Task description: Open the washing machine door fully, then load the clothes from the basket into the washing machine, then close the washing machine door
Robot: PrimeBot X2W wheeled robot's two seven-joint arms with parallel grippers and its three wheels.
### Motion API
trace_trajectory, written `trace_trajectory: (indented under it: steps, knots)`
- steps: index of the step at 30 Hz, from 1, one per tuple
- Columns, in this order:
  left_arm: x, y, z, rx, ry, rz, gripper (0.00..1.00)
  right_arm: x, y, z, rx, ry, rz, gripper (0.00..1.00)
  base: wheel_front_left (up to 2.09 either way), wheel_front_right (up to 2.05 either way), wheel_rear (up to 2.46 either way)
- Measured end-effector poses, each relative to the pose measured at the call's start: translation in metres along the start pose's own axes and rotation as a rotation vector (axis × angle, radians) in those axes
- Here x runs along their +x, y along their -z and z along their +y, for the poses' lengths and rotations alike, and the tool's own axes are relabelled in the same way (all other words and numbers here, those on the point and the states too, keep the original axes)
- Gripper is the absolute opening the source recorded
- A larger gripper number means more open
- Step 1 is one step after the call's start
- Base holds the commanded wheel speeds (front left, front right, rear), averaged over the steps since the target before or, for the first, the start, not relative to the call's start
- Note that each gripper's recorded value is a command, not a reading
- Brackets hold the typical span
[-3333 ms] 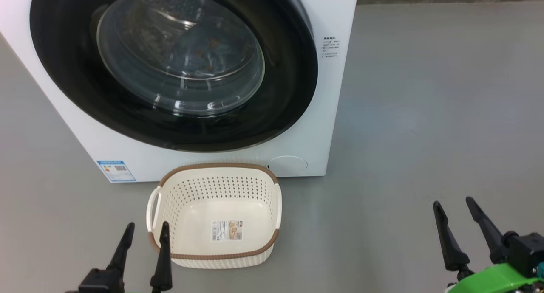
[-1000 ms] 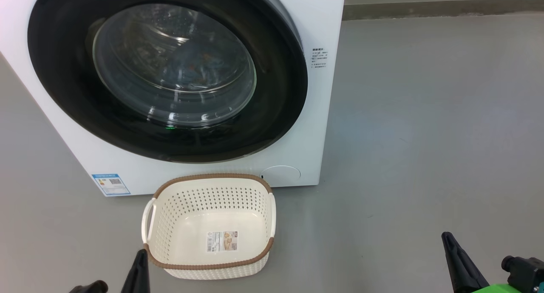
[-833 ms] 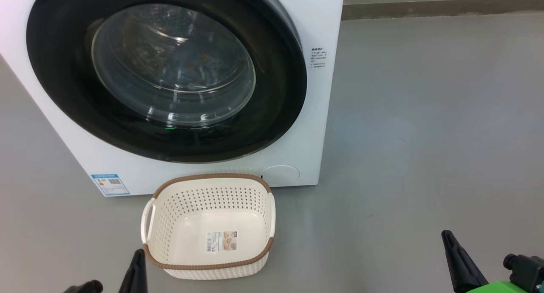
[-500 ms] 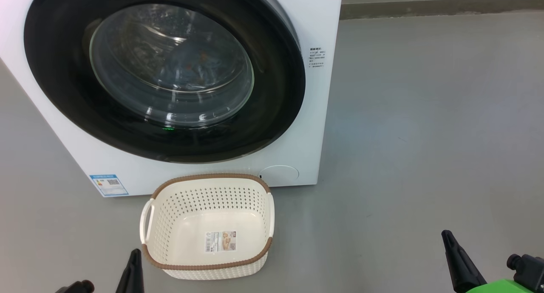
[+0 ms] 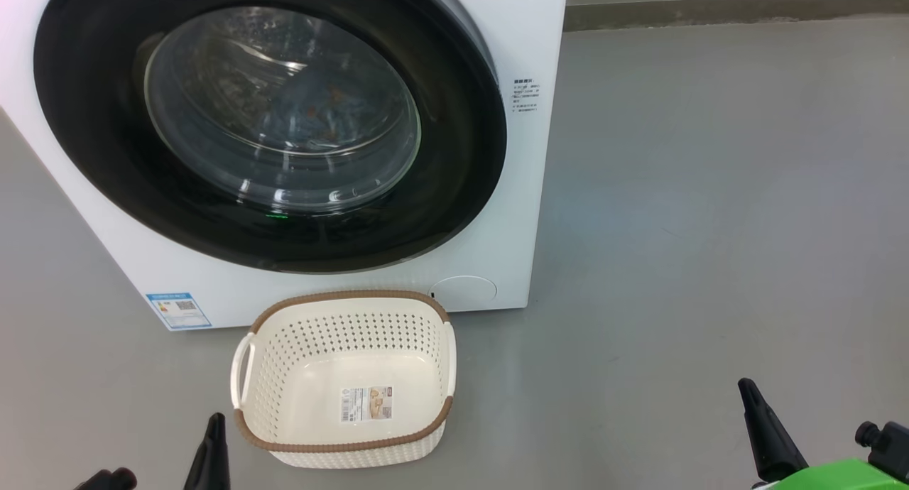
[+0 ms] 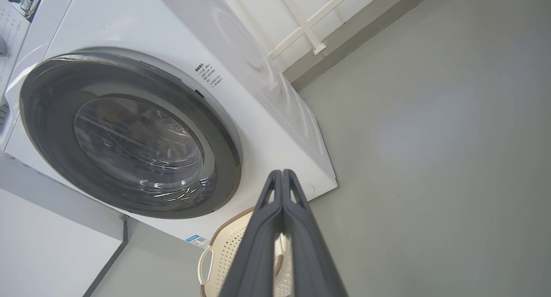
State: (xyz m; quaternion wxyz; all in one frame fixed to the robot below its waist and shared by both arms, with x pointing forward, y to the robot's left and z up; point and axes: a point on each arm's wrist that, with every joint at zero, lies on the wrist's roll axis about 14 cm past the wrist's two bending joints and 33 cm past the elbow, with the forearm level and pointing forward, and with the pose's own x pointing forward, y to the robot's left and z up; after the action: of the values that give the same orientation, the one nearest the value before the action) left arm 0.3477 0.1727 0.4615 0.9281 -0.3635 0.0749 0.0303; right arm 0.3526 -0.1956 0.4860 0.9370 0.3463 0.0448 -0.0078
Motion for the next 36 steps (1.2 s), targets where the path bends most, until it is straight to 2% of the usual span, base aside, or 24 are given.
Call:
trace_trajectory:
  steps: [36]
  knots:
    - [0.012,-0.009,0.002,-0.397,0.007,0.017,0.00,0.012,-0.004,-0.005,0.413,0.010,-0.021,0.00,0.00,0.00,0.00]
